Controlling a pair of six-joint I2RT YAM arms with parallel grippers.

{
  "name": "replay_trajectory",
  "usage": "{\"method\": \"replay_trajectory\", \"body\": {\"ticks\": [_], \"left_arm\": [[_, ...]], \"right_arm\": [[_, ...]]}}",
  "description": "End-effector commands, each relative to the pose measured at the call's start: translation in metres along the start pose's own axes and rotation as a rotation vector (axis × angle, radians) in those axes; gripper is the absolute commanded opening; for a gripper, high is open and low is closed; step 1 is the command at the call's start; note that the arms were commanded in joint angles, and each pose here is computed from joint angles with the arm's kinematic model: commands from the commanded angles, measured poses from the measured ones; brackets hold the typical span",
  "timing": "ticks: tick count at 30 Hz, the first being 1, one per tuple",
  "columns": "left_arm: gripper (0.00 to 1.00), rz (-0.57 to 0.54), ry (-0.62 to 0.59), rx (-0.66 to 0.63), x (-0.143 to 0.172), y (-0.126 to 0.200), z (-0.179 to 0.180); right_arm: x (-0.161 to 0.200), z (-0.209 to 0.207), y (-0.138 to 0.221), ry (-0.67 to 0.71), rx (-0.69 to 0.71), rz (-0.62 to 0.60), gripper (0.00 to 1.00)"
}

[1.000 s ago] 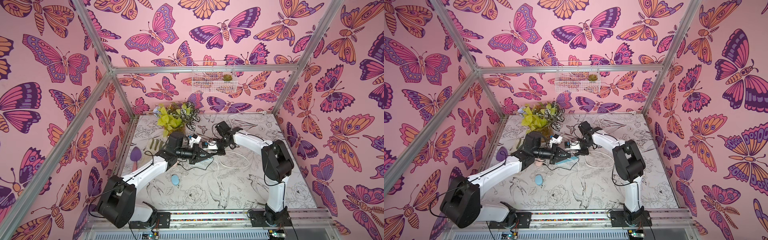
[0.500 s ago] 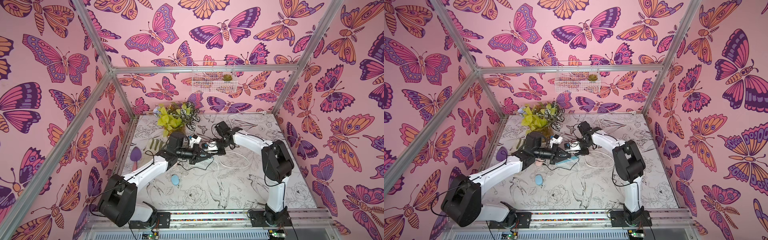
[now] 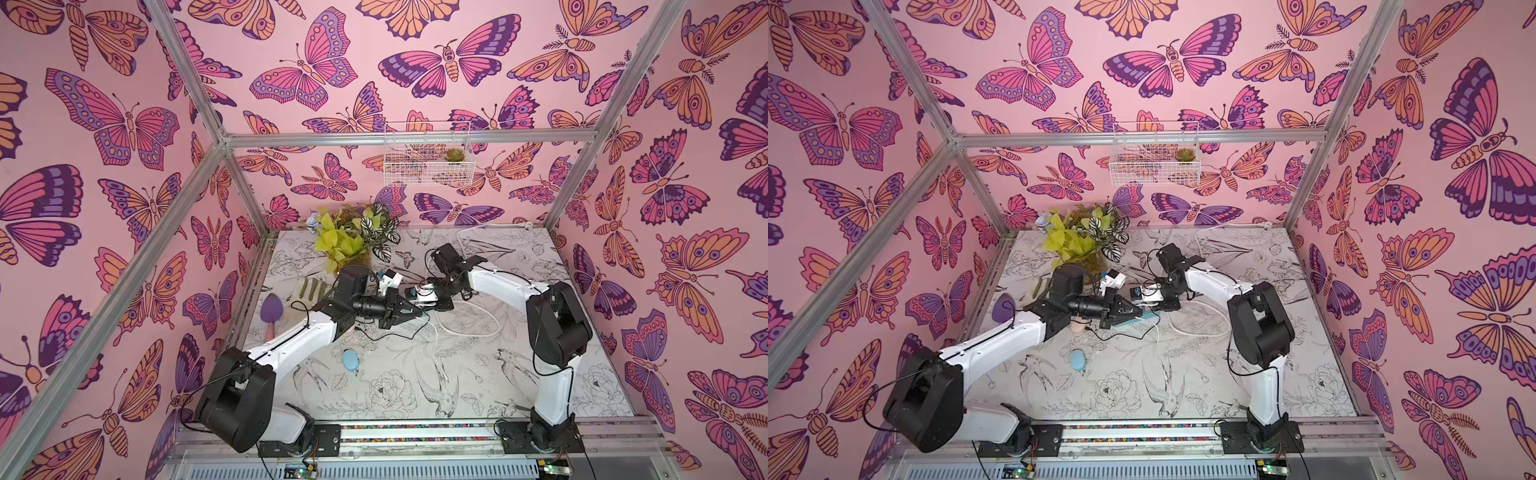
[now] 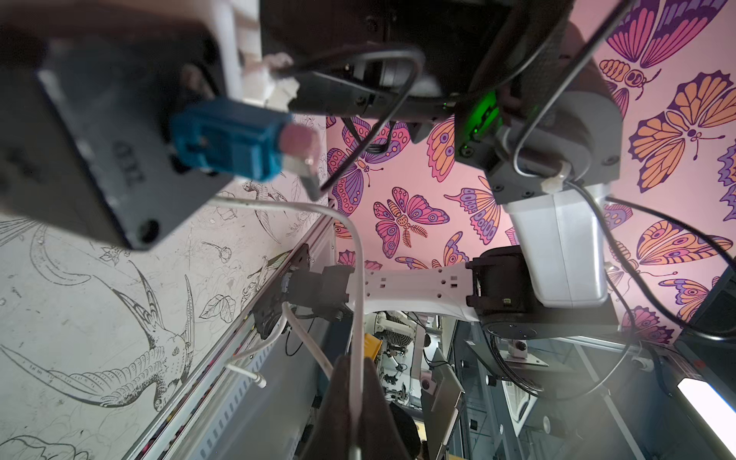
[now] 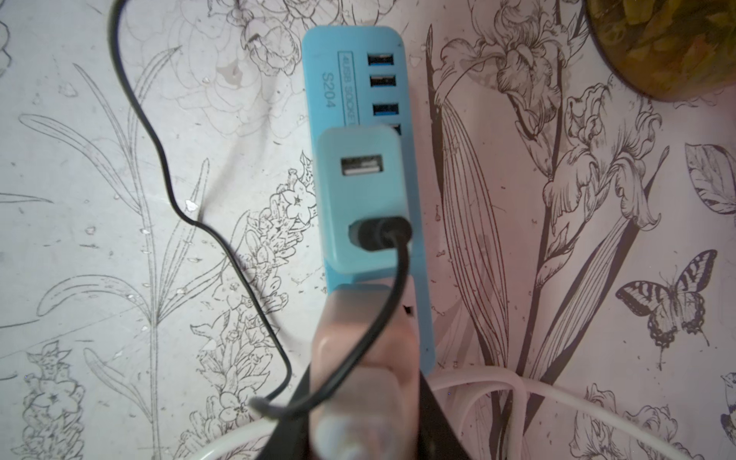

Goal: Charge the bluetooth headset
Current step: Insert the plug into the socket.

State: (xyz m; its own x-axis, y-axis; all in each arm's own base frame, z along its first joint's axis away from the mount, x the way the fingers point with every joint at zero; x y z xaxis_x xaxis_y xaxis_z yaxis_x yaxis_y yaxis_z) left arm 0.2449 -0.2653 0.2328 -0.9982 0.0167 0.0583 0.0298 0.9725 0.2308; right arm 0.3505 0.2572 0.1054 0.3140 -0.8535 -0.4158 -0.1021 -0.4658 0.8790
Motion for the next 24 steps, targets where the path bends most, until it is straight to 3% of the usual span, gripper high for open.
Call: {"method": "replay_trajectory", "body": {"ticks": [1,11,20,24], "left_arm": [[0.01,0.006,-0.025,0.008,-0.005,-0.001,-0.002],[0.02,0.008,-0.028,0.01,-0.006,-0.002,-0.002],[0.02,0.006,-0.028,0.009,-0.003,-0.002,-0.001],[0.02,0.008,-0.025,0.007,-0.003,-0.002,0.001]], "right_arm": [[0.003,0.001,0.011,0.008,0.016,0.034,0.05],[0.009,-0.006,0.012,-0.001,0.031,0.054,0.04],[-0.005,0.005,0.002,-0.03,-0.028,-0.051,0.04],[-0.005,0.016,-0.003,-0.02,-0.05,-0.039,0.04]]}}
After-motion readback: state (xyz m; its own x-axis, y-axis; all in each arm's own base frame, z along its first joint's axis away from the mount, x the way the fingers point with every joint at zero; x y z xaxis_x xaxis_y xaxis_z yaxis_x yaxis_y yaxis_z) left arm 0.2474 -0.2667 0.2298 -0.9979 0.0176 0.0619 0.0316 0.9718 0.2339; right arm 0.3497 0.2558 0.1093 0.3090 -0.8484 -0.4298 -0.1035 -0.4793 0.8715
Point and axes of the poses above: each gripper's point midway between its finger pads, its own y axis back along the fingers, its own z axis along the line the jaws close on, x = y × z, the point moved 4 cm from there along y, back along the fingers, and after that the axes turned 4 degrees about y, right-handed, at the moved point
